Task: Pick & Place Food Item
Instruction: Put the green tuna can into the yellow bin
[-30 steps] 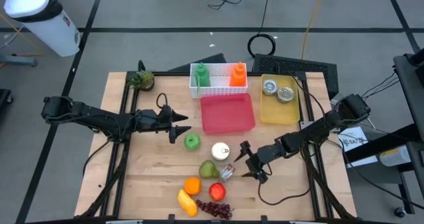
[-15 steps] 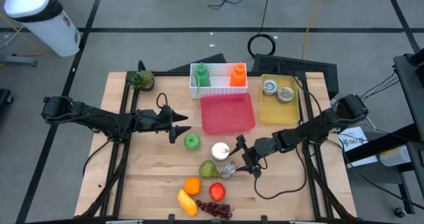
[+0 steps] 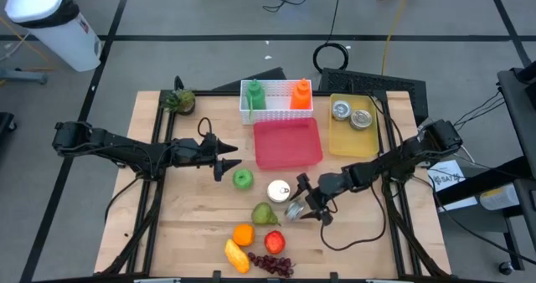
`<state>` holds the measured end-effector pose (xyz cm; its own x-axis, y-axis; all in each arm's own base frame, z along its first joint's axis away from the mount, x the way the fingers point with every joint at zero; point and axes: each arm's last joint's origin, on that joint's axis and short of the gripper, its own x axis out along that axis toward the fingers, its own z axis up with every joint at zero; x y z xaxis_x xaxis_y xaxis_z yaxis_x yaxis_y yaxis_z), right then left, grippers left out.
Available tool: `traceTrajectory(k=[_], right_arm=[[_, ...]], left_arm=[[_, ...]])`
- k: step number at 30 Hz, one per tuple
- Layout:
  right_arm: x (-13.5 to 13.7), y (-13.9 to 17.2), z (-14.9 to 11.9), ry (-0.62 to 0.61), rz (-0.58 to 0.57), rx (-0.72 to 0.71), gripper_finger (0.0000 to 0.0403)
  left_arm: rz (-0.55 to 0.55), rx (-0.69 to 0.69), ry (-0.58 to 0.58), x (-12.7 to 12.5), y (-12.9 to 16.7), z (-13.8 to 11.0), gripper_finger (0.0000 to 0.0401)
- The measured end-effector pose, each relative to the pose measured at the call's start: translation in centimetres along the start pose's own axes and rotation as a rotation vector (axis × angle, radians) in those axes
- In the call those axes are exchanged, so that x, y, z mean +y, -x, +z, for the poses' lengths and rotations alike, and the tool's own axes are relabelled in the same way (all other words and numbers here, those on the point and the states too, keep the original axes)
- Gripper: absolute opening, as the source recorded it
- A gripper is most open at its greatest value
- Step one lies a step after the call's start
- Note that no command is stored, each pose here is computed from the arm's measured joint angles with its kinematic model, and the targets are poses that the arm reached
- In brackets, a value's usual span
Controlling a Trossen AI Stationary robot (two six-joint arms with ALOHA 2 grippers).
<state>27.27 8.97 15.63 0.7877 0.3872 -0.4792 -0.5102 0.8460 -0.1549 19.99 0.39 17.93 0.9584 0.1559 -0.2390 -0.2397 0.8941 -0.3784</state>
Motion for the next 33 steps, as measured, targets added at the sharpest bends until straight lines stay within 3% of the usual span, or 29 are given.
traceTrajectory(k=[6,22,28,33], right_arm=[[0.0,0.0,-0.4,-0.005,0.002,0.039,0.0284],[0.2,0.2,-0.7,-0.022,0.018,0.084,0.0142],[-0.2,0.9,0.7,-0.222,-0.022,-0.017,0.0148],[-1.0,3.5,2.7,-0.380,-0.152,-0.108,0.0145]], left_arm=[[0.000,0.001,0.001,0.0,0.0,0.0,0.0301],[0.000,0.001,0.003,0.0,0.0,0.0,0.0301],[0.000,0.001,0.006,0.0,0.0,0.0,0.0301],[0.000,0.001,0.006,0.0,0.0,0.0,0.0301]])
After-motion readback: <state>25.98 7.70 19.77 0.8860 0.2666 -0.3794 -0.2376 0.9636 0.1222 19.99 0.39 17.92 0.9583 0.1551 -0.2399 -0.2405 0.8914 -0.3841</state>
